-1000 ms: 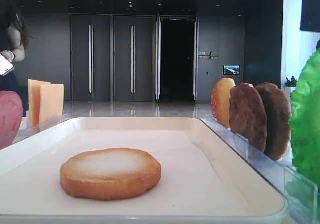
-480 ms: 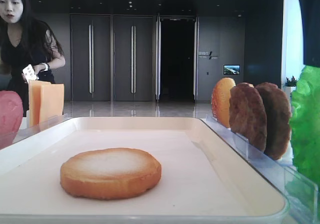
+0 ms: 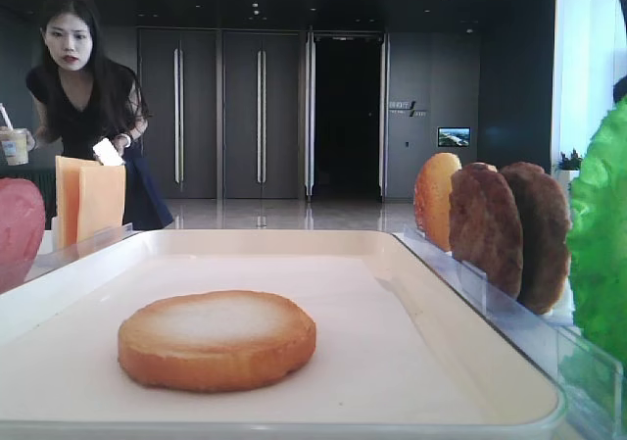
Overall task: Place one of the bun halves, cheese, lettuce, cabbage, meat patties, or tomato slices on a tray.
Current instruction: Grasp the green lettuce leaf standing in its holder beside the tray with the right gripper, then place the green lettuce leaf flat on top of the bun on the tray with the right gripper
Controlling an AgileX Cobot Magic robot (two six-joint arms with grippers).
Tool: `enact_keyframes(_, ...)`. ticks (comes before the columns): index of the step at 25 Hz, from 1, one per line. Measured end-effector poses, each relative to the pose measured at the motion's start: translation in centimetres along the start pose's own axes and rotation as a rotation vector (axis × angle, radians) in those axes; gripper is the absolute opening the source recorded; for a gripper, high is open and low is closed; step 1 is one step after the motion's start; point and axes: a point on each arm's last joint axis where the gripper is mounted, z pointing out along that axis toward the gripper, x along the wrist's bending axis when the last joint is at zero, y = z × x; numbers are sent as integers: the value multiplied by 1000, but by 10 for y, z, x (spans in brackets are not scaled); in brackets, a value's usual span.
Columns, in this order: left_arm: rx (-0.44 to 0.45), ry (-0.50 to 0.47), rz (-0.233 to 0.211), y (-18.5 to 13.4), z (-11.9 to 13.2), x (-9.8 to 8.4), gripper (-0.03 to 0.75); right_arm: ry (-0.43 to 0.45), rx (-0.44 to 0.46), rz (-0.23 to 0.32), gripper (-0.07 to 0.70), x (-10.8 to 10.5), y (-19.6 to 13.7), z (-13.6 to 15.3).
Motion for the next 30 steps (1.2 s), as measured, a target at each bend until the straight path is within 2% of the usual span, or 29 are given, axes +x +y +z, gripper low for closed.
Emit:
enact_keyframes(4,0,0,0,0,0,0,-7,-1,1,-2,55,0,0,0)
enact_keyframes(14,0,0,0,0,0,0,-7,14,4,3,54,1,-1,-1)
enact_keyframes(23,0,0,0,0,0,0,-7,157,4,-33,54,17,7,-20)
enact_keyframes(30,0,0,0,0,0,0,-7,334,21,-87,54,35,9,-35)
